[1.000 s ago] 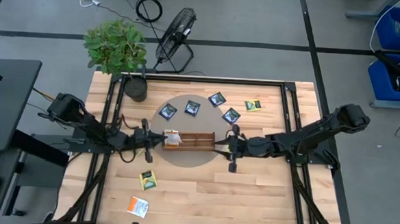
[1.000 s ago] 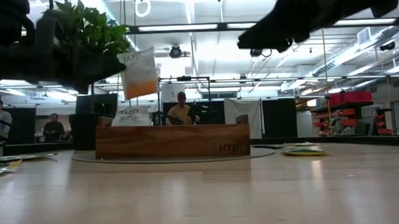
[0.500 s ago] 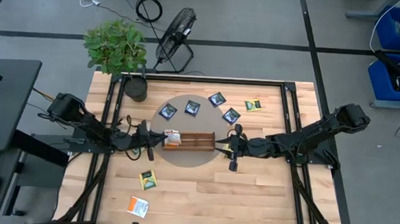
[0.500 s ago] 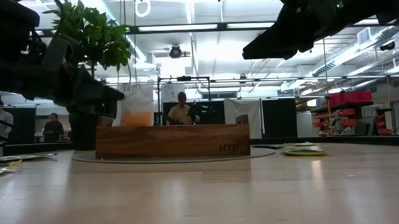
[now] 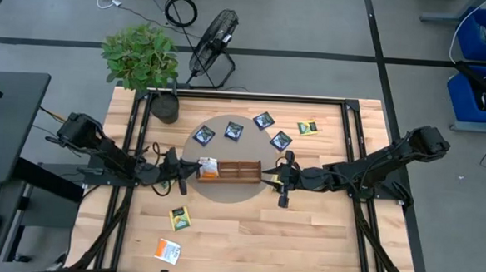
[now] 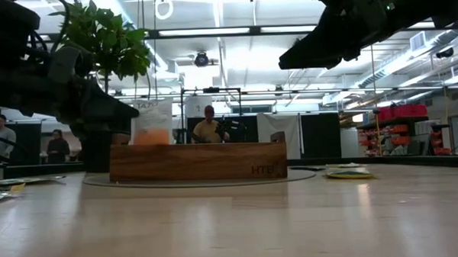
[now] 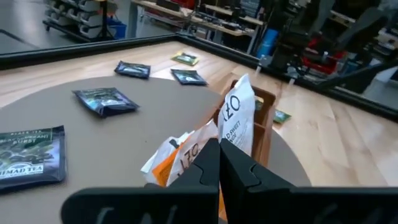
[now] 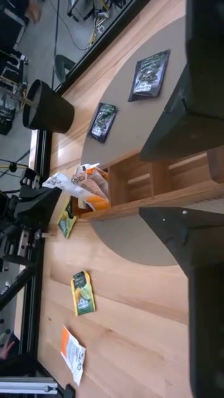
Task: Pick & Place Tea
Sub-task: Put the right orange tea bag into the left compartment of the wooden organizer
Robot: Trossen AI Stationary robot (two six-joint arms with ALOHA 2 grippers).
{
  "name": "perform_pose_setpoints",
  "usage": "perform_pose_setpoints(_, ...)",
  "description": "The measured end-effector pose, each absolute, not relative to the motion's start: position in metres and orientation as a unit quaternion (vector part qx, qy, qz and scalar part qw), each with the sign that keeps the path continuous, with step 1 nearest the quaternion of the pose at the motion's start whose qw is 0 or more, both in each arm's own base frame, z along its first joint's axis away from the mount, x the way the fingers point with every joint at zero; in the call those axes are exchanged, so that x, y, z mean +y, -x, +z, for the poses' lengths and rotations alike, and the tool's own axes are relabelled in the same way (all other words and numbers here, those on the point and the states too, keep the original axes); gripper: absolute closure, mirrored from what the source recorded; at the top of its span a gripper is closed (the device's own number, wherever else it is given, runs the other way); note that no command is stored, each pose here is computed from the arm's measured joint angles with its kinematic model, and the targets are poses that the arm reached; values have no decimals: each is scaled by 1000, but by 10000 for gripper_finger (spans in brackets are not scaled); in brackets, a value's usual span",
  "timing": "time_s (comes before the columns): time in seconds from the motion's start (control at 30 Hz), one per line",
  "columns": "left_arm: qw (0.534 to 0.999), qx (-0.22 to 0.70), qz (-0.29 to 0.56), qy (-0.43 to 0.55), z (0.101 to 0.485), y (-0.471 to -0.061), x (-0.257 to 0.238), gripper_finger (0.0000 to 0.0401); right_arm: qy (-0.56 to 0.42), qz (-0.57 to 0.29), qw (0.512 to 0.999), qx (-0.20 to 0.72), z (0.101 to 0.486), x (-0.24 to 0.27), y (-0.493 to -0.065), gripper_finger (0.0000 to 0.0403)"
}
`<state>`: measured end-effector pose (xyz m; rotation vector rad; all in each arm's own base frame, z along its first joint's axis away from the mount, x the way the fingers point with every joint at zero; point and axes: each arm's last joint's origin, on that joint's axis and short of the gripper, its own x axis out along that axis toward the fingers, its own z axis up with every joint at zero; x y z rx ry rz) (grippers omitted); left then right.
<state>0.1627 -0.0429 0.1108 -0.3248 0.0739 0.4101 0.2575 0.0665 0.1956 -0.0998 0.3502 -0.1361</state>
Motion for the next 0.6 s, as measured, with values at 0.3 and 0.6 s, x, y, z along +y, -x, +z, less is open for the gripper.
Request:
perform_pose_setpoints(0.3, 958, 70, 223, 164, 101, -159, -45, 401, 46, -69, 981, 177, 195, 66, -257, 268)
perform_pose_setpoints(0.6, 964, 86, 189, 166, 100, -159, -47, 392, 44, -69, 981, 177, 195, 67, -257, 268)
